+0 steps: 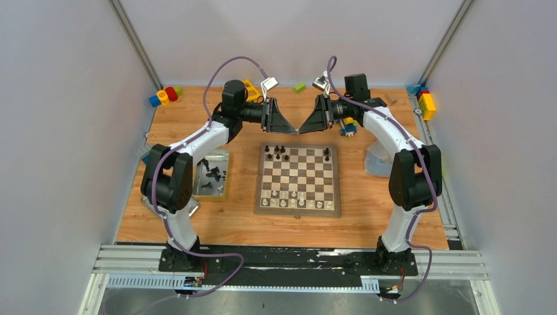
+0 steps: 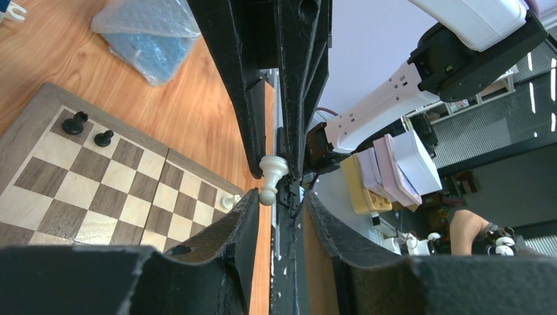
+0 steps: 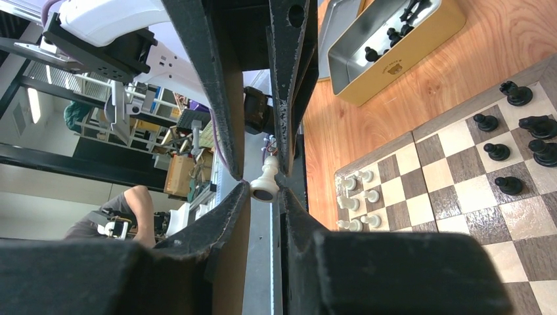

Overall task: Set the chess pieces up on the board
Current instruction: Place the chess piece on the chessboard.

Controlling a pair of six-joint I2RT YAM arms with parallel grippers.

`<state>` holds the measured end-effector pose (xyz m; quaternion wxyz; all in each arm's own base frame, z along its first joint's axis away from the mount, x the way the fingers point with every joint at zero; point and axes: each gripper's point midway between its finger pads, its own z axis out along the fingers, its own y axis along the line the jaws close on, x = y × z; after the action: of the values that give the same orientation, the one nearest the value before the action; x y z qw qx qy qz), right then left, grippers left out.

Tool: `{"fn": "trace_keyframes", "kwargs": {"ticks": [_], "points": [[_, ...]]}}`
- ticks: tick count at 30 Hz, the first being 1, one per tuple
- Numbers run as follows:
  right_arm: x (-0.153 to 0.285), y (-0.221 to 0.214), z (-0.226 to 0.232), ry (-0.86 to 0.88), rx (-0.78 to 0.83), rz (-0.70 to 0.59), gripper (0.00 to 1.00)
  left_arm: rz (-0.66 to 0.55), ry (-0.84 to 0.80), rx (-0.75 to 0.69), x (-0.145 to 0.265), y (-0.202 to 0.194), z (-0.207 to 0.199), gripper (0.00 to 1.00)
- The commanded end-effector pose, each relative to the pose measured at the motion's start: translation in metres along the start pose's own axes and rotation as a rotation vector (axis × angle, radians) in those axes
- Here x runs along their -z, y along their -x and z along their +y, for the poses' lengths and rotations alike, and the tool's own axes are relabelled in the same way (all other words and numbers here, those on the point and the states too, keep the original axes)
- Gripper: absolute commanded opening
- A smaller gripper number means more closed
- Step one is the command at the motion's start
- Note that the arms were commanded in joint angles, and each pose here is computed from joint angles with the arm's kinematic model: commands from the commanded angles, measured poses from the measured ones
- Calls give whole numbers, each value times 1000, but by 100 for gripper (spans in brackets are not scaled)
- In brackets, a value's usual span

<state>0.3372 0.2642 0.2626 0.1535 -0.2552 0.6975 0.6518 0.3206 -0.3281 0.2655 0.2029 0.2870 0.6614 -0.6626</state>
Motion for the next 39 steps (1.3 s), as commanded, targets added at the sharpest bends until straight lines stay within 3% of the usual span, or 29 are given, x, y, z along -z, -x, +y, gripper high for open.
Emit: {"fn": "trace_keyframes", "kwargs": {"ticks": [1, 6, 19, 29, 35, 39], "points": [[2, 7, 7, 29, 56, -3, 7, 9, -31, -34, -2, 2, -5, 36], [1, 4, 5, 29, 47, 0, 7, 11, -37, -29, -3, 2, -4, 31], [0, -2, 0, 36, 28, 4, 7, 10, -44, -24, -4, 3, -1, 29], [0, -5, -2, 33, 23, 4, 8, 18, -51, -25, -4, 1, 0, 14], [2, -5, -4, 16, 37, -5, 21, 29, -43, -47, -3, -4, -1, 0], [13, 1, -3, -10, 66, -33, 44, 48, 7, -91, 0, -10, 1, 0]]}}
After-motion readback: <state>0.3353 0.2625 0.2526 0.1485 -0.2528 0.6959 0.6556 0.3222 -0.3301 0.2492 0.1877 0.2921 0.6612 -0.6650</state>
